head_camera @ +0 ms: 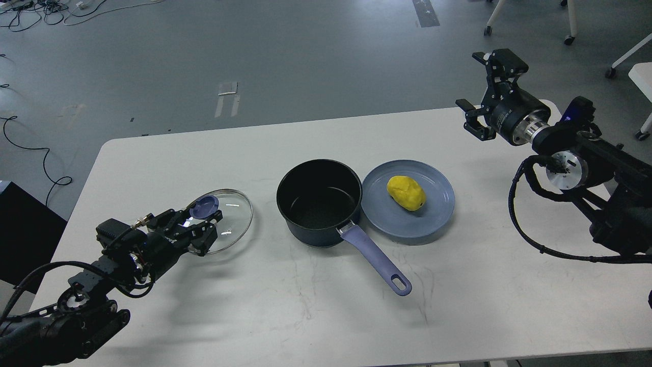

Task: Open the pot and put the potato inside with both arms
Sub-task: 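Lower the lid onto the table beside the saucepan, release, then raise the left gripper away from the lid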

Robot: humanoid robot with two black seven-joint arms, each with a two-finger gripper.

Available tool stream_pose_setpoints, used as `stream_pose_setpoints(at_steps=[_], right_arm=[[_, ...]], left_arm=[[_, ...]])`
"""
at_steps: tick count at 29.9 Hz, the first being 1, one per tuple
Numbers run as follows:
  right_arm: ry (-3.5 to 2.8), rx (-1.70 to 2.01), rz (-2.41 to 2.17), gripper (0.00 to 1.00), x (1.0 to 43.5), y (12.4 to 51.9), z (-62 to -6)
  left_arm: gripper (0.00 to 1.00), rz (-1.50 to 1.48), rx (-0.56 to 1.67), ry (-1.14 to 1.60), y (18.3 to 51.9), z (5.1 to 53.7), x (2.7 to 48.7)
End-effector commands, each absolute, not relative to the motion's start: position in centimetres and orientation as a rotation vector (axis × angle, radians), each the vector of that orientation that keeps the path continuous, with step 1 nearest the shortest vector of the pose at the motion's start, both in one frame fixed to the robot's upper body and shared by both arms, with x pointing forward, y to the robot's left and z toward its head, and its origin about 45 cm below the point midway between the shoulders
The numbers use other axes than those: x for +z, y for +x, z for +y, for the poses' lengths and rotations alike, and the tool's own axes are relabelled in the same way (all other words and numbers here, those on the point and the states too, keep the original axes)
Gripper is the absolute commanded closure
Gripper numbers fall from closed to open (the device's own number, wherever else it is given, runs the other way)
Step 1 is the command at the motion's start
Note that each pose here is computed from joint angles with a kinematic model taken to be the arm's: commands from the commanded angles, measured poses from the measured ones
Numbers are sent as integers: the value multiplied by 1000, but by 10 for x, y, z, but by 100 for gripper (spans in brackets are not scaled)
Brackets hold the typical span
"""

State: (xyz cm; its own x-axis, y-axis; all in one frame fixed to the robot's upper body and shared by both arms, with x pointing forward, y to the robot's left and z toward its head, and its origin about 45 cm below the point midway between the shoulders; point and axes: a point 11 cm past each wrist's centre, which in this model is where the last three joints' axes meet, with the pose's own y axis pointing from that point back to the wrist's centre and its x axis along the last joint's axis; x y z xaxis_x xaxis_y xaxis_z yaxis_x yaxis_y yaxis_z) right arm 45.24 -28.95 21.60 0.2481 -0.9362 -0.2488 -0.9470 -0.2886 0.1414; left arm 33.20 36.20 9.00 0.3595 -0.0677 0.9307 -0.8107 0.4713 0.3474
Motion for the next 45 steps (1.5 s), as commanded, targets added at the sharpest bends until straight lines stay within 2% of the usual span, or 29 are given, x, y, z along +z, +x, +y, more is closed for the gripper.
stream_pose_setpoints(at_steps=[1, 5, 9, 11, 12, 22, 28, 39, 42, 45], right_arm=[[-2452, 442, 1851, 0, 217, 453, -290], [-2451, 444, 1854, 0, 216, 453, -291], [-2449, 447, 1855, 0, 216, 452, -290], [-2450, 447, 1855, 0, 215, 452, -290], [-2450, 447, 1855, 0, 215, 452, -290], [-2448, 446, 1859, 0, 215, 452, -292], [-2451, 447, 1857, 0, 215, 452, -291], [-2451, 448, 1849, 0, 216, 452, -291], [-2452, 447, 1847, 0, 216, 452, -290], [-2453, 448, 1845, 0, 216, 452, -290]], left_arm=[[54, -1103, 573, 986, 327, 361, 84], [51, -1097, 556, 989, 323, 361, 81], [43, -1097, 553, 988, 323, 360, 80], [20, -1094, 562, 980, 324, 358, 81], [2, -1085, 582, 977, 326, 359, 82], [2, -1050, 661, 914, 332, 351, 97], [2, -1060, 699, 849, 335, 351, 127], [2, -1221, 775, 869, 381, 379, 202], [2, -1220, 846, 824, 393, 377, 223], [2, -1138, 995, 677, 406, 366, 265]])
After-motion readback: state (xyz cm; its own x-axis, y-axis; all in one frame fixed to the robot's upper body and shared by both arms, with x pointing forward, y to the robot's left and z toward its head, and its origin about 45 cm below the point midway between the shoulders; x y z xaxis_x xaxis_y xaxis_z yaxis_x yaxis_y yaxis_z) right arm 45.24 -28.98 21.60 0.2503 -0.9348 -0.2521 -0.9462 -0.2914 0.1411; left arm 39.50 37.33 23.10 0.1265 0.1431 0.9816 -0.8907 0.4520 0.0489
